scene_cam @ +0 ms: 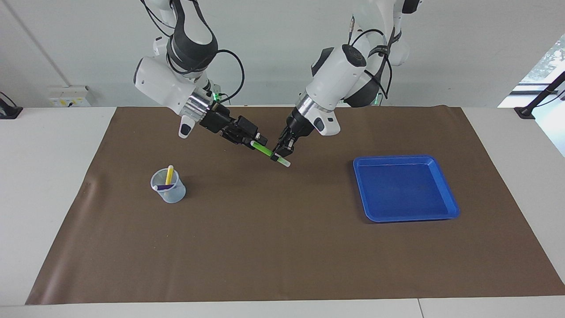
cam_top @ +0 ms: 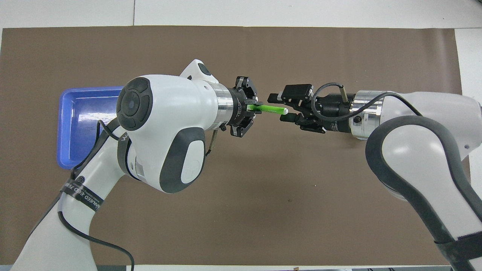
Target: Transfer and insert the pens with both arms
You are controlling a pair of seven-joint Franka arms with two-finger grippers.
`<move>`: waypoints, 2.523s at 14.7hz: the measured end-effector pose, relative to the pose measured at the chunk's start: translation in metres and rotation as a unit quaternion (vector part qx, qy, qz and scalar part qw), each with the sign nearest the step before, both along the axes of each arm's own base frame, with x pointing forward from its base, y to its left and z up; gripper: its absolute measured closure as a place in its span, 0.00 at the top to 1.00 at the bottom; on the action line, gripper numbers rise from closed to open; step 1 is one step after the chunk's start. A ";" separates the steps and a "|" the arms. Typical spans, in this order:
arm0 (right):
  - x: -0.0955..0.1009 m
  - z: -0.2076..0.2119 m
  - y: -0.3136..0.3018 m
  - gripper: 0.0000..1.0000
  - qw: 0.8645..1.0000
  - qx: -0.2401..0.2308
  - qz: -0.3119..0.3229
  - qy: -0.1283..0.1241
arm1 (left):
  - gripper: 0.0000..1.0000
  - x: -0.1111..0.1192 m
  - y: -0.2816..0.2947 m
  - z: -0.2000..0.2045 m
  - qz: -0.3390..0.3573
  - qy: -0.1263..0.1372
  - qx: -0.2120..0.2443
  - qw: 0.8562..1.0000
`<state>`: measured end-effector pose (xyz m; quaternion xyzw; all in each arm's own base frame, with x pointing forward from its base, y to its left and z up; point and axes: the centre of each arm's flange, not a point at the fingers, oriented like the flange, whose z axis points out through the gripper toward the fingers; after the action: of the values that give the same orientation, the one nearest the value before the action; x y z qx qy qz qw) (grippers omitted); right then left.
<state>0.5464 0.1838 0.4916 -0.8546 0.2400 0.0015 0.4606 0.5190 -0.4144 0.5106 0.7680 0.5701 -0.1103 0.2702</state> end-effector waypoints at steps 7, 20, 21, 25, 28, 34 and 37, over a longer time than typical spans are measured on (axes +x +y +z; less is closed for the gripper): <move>-0.001 -0.006 -0.001 0.22 1.000 -0.003 0.002 0.002 | 0.17 0.000 0.002 0.004 0.000 -0.001 0.000 1.000; -0.001 0.001 0.001 0.19 1.000 -0.008 0.021 -0.008 | 0.62 0.002 0.007 0.000 -0.072 -0.039 0.018 0.996; 0.001 0.005 -0.005 0.19 0.999 -0.022 0.039 -0.011 | 0.72 0.004 0.011 -0.002 -0.096 -0.047 0.025 0.994; 0.022 0.040 -0.060 0.19 0.984 -0.121 0.131 -0.014 | 1.00 0.024 0.061 -0.008 -0.222 -0.085 0.063 0.969; 0.036 0.063 -0.097 0.19 0.944 -0.229 0.235 -0.045 | 1.00 0.038 0.114 -0.019 -0.312 -0.121 0.142 0.931; 0.059 0.053 -0.149 0.19 0.751 -0.429 0.483 -0.137 | 1.00 0.063 0.228 -0.042 -0.443 -0.150 0.196 0.862; 0.062 0.033 -0.159 0.19 0.717 -0.450 0.509 -0.154 | 1.00 0.071 0.280 -0.041 -0.498 -0.153 0.223 0.824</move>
<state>0.6088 0.0248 0.5248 -0.9426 -0.3333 -0.0046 -0.0180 0.5903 -0.1343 0.4700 0.9938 0.0706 0.0190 0.0832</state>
